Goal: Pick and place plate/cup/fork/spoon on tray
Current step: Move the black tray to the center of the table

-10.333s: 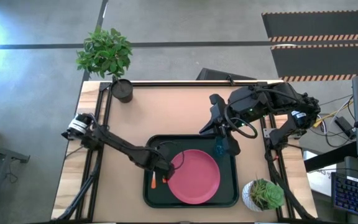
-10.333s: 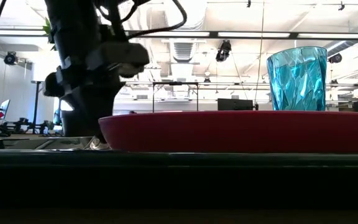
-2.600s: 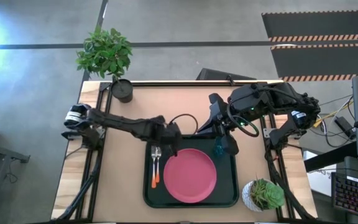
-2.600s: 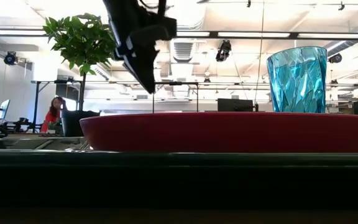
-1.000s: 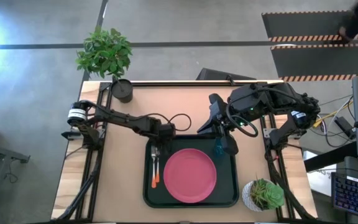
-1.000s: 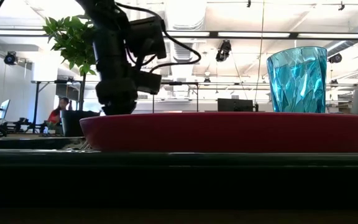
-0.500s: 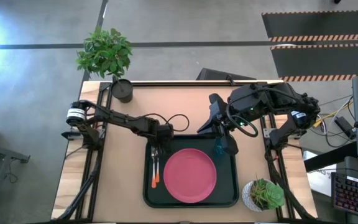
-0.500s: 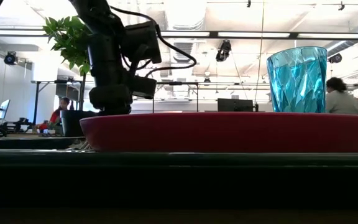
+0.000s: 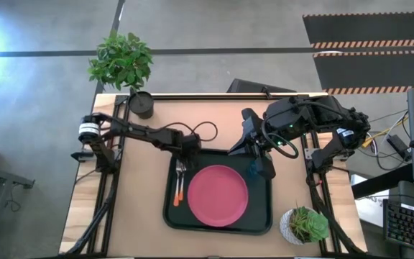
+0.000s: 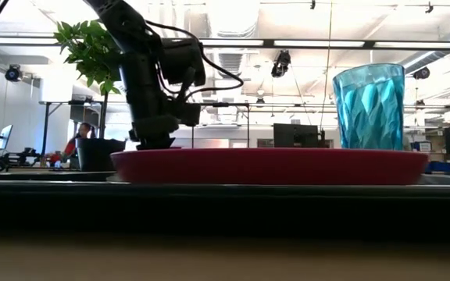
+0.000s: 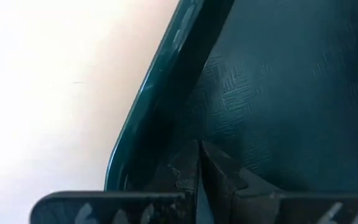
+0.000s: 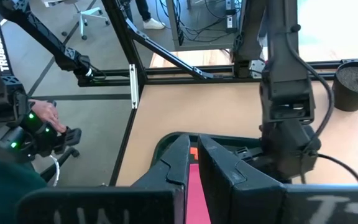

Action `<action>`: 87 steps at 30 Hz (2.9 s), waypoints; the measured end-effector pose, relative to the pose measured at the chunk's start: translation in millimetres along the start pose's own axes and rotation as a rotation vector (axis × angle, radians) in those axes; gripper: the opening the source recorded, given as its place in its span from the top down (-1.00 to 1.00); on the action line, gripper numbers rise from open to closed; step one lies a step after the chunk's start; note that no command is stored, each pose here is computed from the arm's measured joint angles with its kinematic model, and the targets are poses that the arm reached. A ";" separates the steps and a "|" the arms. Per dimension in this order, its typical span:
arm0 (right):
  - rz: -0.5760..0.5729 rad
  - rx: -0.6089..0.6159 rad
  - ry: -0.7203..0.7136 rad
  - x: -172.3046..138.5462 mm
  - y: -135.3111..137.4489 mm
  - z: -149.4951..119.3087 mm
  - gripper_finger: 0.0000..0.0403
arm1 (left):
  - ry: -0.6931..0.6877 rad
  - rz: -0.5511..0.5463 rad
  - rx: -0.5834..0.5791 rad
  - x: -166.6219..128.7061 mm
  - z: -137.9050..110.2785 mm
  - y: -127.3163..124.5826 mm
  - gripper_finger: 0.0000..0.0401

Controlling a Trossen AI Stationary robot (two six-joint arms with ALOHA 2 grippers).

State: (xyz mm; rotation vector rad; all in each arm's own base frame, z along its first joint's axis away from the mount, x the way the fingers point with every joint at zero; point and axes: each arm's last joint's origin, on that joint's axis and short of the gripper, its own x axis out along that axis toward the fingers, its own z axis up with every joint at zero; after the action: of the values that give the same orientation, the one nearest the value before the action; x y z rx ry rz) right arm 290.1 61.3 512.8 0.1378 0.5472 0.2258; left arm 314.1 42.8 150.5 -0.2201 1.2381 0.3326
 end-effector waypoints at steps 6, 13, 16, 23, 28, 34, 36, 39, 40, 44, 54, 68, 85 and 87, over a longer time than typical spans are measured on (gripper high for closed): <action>0.008 -0.001 0.003 0.0 0.2 -0.2 0.89 | 0.001 0.025 -0.060 1.6 3.7 19.7 1.00; 0.002 0.003 0.040 -0.1 -0.4 -3.8 0.89 | 0.001 0.046 -0.123 2.8 6.5 40.8 1.00; -0.001 0.005 0.051 -0.1 -0.7 -4.9 0.89 | -0.007 0.052 -0.135 3.3 7.7 44.8 1.00; 0.000 0.002 0.051 -0.1 -0.6 -4.8 0.89 | -0.084 0.097 -0.128 -1.0 16.2 50.4 1.00; -0.001 0.002 0.053 -0.1 -0.7 -5.1 0.89 | -0.108 0.113 -0.131 -4.8 20.6 54.8 1.00; -0.001 -0.006 0.055 -0.1 -0.6 -5.2 0.89 | -0.219 0.139 -0.103 -31.6 36.9 55.7 1.00; -0.001 -0.012 0.055 -0.1 -0.6 -5.2 0.89 | -0.283 0.131 -0.109 -51.0 41.8 55.8 1.00; -0.001 -0.012 0.054 -0.1 -0.7 -5.1 0.89 | -0.369 0.114 -0.108 -87.3 39.7 52.5 1.00; -0.002 -0.012 0.053 -0.1 -0.7 -5.0 0.89 | -0.397 0.106 -0.106 -100.2 36.1 50.7 1.00; -0.056 -0.017 0.011 -0.1 -1.8 -1.7 0.89 | -0.544 0.065 -0.098 -150.9 14.0 43.7 1.00; -0.064 0.046 -0.210 -1.9 0.3 18.8 0.89 | -0.640 0.089 -0.103 -205.4 -60.6 39.9 1.00; 0.007 0.323 -0.285 8.3 4.3 26.7 0.89 | -0.699 0.067 -0.106 -199.7 -119.1 51.5 1.00; 0.227 0.146 0.167 161.9 54.8 -27.9 0.89 | -0.751 0.048 -0.114 -207.1 -126.9 53.8 1.00; 0.238 0.132 0.175 173.6 61.2 -32.8 0.89 | -0.754 0.048 -0.114 -207.5 -127.5 54.0 1.00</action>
State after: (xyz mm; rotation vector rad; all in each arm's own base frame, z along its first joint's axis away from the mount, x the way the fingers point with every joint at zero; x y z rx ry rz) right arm 406.1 165.8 410.1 0.3143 0.7203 0.4369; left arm 121.7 22.9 308.2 -0.1410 0.4811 0.4734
